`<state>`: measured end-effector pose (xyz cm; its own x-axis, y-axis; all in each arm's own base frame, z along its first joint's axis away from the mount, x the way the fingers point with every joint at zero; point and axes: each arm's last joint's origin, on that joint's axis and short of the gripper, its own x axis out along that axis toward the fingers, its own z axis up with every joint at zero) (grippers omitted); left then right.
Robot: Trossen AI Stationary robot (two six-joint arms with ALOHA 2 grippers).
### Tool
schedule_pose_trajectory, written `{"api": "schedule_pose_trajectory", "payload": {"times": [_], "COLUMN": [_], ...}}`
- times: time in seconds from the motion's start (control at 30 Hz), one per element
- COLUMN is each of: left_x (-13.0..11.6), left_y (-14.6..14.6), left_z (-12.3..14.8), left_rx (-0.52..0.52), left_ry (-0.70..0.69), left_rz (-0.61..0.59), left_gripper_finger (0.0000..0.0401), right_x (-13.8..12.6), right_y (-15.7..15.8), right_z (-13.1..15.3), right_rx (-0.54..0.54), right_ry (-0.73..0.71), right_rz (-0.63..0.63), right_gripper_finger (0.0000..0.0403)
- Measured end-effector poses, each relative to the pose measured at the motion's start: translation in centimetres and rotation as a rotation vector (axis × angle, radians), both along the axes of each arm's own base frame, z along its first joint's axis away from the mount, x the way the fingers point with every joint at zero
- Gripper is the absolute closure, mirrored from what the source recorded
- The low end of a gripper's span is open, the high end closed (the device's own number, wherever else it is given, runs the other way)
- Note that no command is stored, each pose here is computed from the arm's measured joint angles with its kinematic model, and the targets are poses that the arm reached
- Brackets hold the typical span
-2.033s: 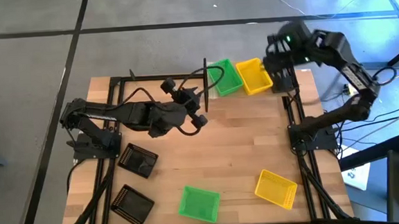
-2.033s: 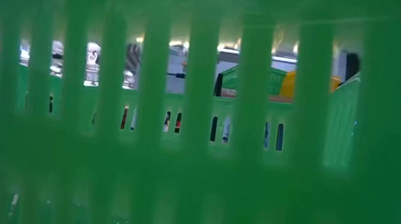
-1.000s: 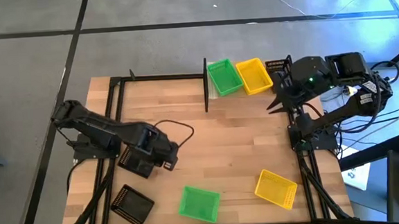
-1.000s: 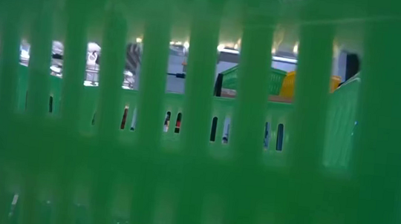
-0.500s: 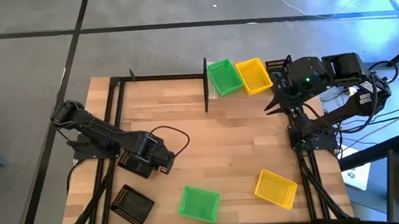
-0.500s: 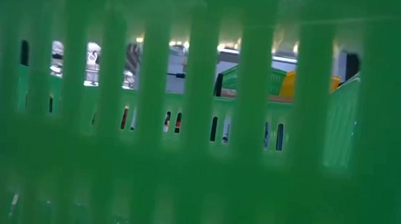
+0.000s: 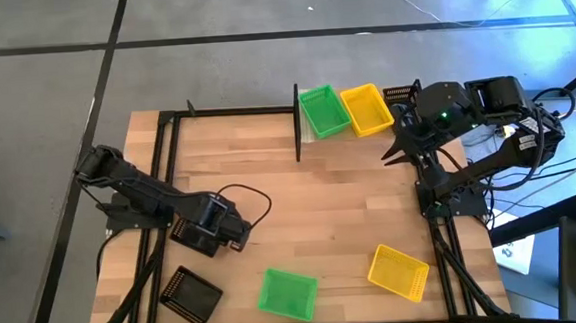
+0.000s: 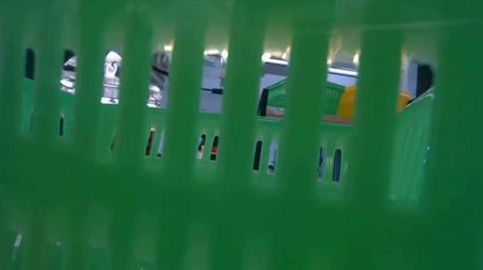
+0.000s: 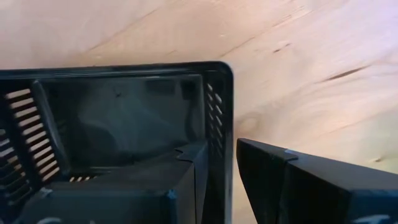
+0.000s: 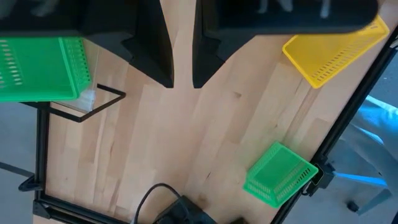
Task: Stack baskets on shelf by color
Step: Stack the top black bin on the black bin on the shelf
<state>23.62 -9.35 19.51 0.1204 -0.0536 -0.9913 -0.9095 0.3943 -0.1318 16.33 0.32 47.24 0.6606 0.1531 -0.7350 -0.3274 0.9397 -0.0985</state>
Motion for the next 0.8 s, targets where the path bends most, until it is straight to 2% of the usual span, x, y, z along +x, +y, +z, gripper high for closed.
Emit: {"api": "schedule_pose_trajectory", "payload": {"times": [0.37,0.53,0.6,0.8], "left_x": [-0.7,-0.2,0.5,3.6], "left_y": [0.5,1.1,1.4,3.1], "left_z": [-3.1,-3.2,-2.7,1.1], "left_rx": [0.024,-0.020,-0.016,0.058], "left_ry": [-0.053,-0.079,-0.117,-0.286], "left_rz": [-0.027,-0.087,-0.127,-0.367], "left_gripper_finger": [0.0329,0.0388,0.0394,0.0400], "right_x": [0.0,0.0,0.0,0.1], "right_y": [0.0,0.0,0.0,0.0], "right_z": [0.0,0.0,0.0,0.1], "right_rx": [0.000,-0.001,-0.001,-0.001], "right_ry": [0.000,0.000,-0.003,-0.011], "right_rz": [0.000,0.000,0.000,0.000], "right_gripper_finger": [0.0344,0.0344,0.0344,0.0344]}}
